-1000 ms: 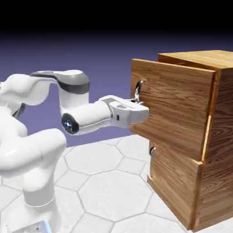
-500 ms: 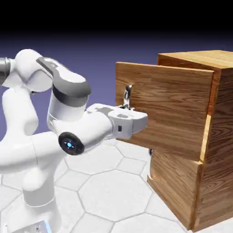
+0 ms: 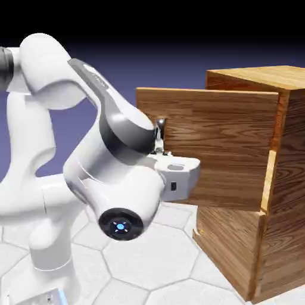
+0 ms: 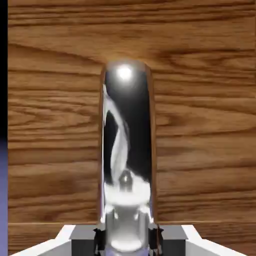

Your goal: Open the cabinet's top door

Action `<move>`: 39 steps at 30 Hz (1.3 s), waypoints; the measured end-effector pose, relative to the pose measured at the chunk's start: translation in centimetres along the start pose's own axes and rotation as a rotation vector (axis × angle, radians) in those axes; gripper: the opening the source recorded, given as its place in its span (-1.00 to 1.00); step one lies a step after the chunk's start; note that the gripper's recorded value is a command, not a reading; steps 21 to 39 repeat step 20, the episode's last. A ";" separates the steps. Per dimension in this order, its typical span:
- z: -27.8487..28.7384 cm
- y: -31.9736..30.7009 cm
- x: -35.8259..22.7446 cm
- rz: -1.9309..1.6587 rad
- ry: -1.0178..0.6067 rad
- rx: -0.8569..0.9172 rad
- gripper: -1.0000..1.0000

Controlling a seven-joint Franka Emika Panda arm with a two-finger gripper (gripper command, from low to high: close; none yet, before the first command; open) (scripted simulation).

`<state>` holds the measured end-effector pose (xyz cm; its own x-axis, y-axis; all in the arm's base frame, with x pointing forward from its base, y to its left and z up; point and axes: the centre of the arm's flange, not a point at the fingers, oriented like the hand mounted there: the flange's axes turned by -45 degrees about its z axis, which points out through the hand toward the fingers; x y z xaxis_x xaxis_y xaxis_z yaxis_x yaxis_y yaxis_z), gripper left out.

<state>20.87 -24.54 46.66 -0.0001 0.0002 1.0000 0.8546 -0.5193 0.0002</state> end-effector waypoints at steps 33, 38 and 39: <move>-10.0 9.6 0.0 0.000 0.000 0.483 1.00; -10.0 9.6 0.0 0.000 0.000 0.483 1.00; -10.0 9.6 0.0 0.000 0.000 0.483 1.00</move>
